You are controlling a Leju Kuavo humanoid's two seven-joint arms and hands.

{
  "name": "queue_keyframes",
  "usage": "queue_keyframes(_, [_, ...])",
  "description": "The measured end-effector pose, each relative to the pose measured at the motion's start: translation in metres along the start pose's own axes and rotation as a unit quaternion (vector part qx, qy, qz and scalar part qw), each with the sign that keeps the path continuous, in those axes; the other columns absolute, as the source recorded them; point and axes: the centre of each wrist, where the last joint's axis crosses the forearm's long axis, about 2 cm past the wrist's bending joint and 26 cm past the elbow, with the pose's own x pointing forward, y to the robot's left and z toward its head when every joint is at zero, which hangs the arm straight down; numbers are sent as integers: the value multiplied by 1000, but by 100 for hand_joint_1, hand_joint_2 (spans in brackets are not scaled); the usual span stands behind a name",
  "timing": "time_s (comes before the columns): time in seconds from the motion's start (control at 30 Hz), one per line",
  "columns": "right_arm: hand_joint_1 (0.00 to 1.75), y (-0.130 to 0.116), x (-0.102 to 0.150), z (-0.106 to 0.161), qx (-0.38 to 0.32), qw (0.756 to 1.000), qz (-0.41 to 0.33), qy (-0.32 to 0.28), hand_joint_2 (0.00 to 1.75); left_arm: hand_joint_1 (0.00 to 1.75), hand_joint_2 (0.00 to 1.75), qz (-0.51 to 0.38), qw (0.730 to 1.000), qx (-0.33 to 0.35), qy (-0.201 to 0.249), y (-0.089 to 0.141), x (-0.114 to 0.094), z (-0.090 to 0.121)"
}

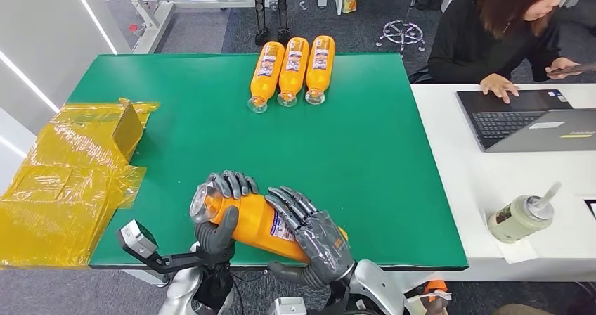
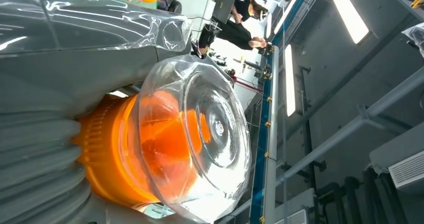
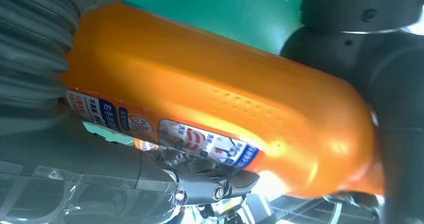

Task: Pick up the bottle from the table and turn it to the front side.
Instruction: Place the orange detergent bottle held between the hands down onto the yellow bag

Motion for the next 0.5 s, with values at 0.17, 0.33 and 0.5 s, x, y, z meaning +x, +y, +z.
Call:
queue_keyframes(0.17, [0, 2, 6, 4, -35, 999, -22, -17, 175, 175, 175, -1, 1000, -1, 2, 1, 1, -3])
queue_keyframes(0.33, [0, 2, 11, 6, -62, 997, -32, -32, 175, 175, 175, -21, 1000, 9, -4, 4, 5, -8])
queue_keyframes(0.5, [0, 2, 19, 4, -71, 996, -31, -35, 175, 175, 175, -142, 989, 30, -26, 21, 25, -15])
